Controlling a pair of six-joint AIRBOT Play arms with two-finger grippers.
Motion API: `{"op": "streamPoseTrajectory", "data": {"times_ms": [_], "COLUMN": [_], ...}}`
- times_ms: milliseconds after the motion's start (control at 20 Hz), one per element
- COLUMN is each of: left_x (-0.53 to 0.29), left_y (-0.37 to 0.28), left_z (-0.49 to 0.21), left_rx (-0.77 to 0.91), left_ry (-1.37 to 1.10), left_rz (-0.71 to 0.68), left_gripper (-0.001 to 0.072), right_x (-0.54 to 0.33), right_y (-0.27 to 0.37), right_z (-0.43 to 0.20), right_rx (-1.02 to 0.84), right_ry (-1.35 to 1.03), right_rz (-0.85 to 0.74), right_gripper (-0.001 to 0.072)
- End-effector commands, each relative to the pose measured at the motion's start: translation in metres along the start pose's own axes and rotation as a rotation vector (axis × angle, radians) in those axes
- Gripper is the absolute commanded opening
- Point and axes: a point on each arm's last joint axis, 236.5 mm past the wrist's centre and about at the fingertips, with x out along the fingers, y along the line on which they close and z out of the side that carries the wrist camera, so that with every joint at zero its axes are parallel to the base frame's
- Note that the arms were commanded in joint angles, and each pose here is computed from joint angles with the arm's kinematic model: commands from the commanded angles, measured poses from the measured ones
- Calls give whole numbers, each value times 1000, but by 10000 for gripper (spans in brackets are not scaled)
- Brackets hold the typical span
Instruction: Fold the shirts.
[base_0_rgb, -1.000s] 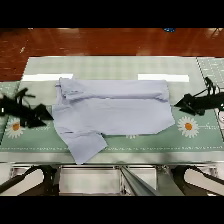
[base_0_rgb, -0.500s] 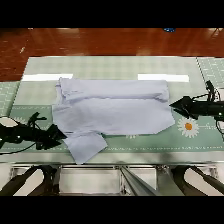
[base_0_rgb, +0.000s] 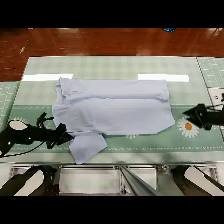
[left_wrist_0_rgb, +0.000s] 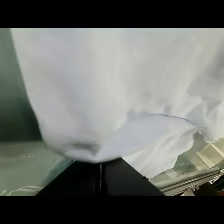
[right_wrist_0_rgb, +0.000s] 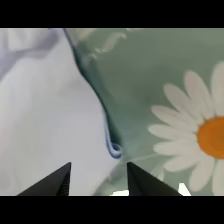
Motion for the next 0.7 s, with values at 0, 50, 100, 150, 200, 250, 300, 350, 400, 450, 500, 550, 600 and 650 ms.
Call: {"op": "streamPoseTrajectory", "data": {"times_ms": [0,50,100,150,200,250,300,350,400,450,500,550,600,650], "left_x": [1,1,1,1,1,1,1,1,1,1,1,-1,-3,-7], "left_y": [1,0,0,0,0,0,0,-1,-1,-1,-1,-3,-5,-10], "left_z": [25,22,20,19,19,19,18,18,17,17,17,19,22,26], "left_rx": [49,50,59,65,64,64,64,63,62,63,65,75,79,91], "left_ry": [-108,-93,-87,-83,-81,-80,-79,-77,-73,-72,-73,-78,-85,-95], "left_rz": [12,11,11,11,10,10,10,7,6,6,5,4,1,-5], "left_gripper": [26,26,26,26,26,26,26,26,26,26,26,26,26,26], "right_x": [10,15,20,25,31,38,46,55,63,72,79,85,88,88], "right_y": [-32,-29,-26,-21,-18,-13,-7,-3,2,5,9,13,19,25], "right_z": [-40,-47,-51,-54,-57,-58,-56,-51,-48,-44,-41,-38,-36,-34], "right_rx": [75,57,37,21,13,10,10,15,21,24,28,24,4,-22], "right_ry": [131,155,173,192,212,225,226,214,204,192,182,172,164,153], "right_rz": [-98,-102,-106,-101,-99,-87,-69,-55,-42,-35,-30,-16,5,29], "right_gripper": [409,409,409,409,409,409,409,409,409,408,404,352,230,97]}}
